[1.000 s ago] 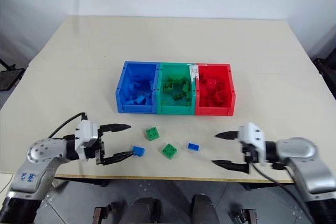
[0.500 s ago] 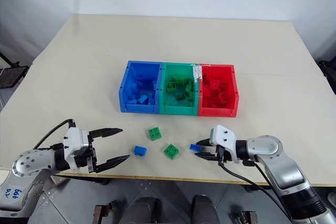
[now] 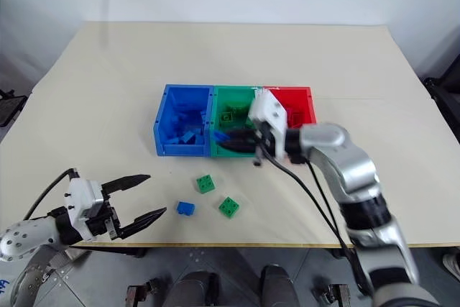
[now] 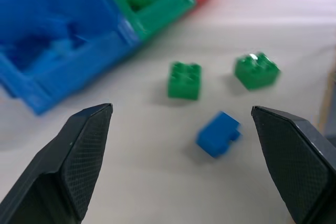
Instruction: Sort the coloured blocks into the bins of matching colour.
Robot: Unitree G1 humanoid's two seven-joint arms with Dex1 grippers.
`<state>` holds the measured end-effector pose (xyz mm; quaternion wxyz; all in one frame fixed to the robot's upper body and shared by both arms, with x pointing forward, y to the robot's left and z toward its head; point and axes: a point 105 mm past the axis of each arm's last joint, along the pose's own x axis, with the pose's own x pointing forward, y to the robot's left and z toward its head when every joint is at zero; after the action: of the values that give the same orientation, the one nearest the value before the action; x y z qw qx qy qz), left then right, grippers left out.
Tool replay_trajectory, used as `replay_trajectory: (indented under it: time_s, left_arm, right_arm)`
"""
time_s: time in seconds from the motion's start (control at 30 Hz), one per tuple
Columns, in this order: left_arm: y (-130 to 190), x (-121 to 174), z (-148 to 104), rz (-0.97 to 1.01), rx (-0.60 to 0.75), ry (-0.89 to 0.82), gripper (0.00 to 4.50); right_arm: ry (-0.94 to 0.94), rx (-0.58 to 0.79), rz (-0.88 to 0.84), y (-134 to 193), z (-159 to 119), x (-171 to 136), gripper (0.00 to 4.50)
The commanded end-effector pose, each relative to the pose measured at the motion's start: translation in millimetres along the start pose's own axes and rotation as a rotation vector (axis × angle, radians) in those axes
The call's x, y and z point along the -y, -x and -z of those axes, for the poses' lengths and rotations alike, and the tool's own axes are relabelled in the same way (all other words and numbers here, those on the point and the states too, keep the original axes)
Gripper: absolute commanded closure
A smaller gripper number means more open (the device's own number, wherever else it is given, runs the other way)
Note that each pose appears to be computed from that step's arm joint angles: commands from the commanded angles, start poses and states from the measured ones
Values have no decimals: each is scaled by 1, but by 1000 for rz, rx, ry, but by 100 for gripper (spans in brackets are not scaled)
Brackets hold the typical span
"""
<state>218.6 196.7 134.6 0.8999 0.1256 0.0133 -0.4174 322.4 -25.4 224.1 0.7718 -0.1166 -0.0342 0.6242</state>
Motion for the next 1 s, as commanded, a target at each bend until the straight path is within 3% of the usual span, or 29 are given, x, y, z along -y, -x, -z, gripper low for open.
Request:
replay_trajectory:
  time_s: [0.03, 0.27, 0.43, 0.6, 0.67, 0.8, 1.0]
  left_arm:
    - [6, 3, -7, -48, 37, 16, 0]
    - [12, -1, -13, -130, 67, 38, 0]
    - [14, 2, -12, -127, 56, 41, 0]
    - [11, -2, -11, -86, 44, 31, 0]
    - [7, -3, -11, -49, 37, 25, 0]
    - [-8, 1, -10, 83, 13, 4, 0]
    - [-39, 7, -20, 267, 46, -38, 0]
  right_arm:
    - [45, -12, 46, -35, 0, 14, 407]
    - [86, -34, 94, -83, 4, 31, 407]
    - [112, 41, 83, -77, -11, 31, 242]
    - [159, 65, 69, -36, -8, 28, 64]
    - [165, 69, 58, -5, 2, 23, 1]
    - [164, 59, -31, 66, 27, -7, 1]
    - [139, -167, 129, 157, 86, -15, 1]
